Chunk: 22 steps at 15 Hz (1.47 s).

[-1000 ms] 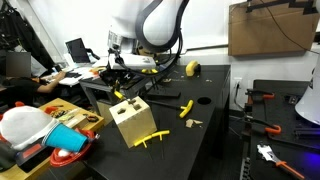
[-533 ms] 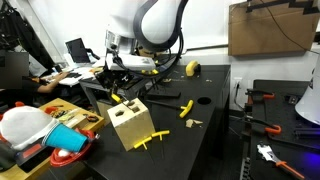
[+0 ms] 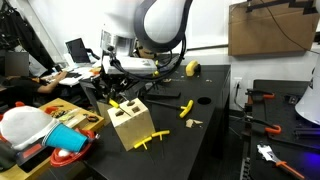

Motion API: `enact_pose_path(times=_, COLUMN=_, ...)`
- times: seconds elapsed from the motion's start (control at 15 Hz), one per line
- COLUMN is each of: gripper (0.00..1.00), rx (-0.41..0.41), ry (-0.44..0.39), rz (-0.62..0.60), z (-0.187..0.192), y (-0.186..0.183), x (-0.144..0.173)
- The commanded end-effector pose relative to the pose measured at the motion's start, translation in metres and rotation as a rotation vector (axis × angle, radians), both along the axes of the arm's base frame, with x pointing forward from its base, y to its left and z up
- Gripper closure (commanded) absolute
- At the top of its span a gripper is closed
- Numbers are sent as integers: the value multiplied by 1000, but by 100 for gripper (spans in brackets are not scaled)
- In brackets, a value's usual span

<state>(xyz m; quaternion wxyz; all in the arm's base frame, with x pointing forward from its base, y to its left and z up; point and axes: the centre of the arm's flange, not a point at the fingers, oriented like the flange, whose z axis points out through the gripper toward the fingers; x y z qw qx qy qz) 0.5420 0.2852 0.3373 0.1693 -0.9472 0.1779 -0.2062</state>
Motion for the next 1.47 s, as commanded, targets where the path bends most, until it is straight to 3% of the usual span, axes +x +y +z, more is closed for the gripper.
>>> enact_pose_path(times=0.0, gripper=96, rx=-53, ry=34, rz=-50, z=24, y=5, x=-26)
enact_pose_path(times=0.47, gripper=96, rx=-135, ry=64, rz=-80, z=35, y=-3, x=-26)
enact_pose_path(times=0.8, gripper=96, rx=-199, ry=24, rz=-60, z=37, y=-16, x=-16)
enact_pose_path(times=1.4, gripper=96, rx=-208, ry=-45, rz=13, z=51, y=-3, x=-19)
